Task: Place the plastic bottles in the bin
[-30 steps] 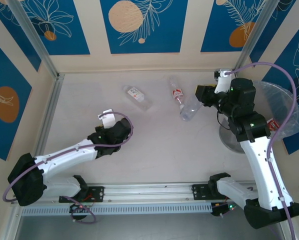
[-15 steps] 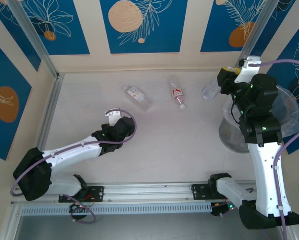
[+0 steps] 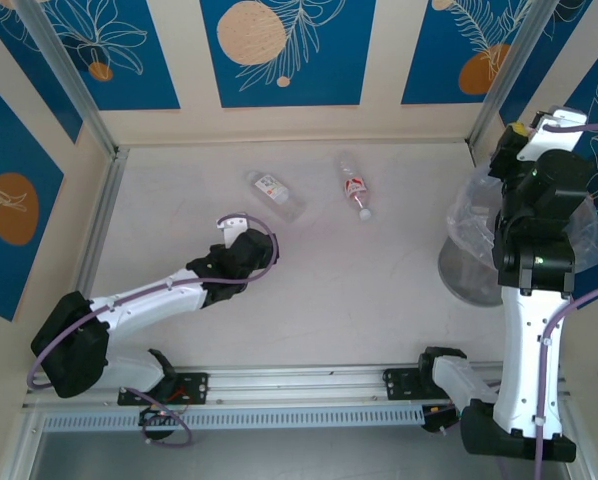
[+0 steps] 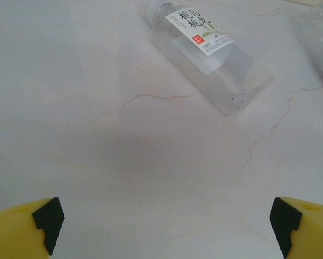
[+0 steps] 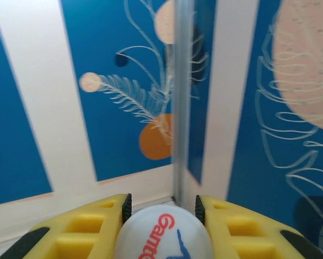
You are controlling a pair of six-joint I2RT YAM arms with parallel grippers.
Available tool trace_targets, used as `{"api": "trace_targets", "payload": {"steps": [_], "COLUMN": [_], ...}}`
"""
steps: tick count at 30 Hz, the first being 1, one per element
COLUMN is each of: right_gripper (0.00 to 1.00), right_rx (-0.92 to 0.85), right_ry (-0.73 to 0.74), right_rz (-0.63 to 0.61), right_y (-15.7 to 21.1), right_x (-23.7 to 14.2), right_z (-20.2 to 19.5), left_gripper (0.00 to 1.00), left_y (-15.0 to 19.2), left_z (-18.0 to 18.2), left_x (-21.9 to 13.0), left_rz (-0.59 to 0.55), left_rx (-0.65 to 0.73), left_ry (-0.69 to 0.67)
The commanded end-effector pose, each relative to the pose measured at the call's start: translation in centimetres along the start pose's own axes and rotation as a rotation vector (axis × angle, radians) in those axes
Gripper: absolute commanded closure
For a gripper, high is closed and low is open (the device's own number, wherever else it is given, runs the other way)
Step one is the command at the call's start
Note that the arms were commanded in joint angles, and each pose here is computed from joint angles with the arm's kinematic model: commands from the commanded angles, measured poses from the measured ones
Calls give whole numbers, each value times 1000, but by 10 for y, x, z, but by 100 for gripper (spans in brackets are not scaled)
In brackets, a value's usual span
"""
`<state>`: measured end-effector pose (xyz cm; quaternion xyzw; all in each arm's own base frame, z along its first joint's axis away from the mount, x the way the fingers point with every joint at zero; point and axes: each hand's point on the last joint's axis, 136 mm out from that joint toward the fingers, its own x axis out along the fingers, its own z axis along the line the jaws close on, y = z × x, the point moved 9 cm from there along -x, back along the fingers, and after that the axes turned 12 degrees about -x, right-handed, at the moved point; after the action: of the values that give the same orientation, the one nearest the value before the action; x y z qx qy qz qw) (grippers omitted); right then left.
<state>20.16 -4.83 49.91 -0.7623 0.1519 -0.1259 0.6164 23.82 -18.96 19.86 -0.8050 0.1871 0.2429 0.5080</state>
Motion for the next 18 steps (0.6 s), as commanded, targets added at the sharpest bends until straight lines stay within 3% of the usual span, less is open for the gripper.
{"api": "trace_targets", "payload": {"steps": [1,8,15,18], "right_gripper": [100,100,100,100], "right_rx": [-60,-37,-177,-198], "right_ry": [155,221,324,335], "right_rz": [-17,47,164,197], "right_y": [3,33,62,75], "right_x": [5,20,38,42], "right_z": [-15,-21,-21,-21], "left_gripper": [1,1,1,1], "left_y": [-7,-10,-13,-15], "left_z": [-8,-19,-22,-31], "left_x": [4,5,3,1], "left_rz": [2,18,29,46], "left_rx": [-13,-23,-13,10], "left_ry": [31,134,142,228]}}
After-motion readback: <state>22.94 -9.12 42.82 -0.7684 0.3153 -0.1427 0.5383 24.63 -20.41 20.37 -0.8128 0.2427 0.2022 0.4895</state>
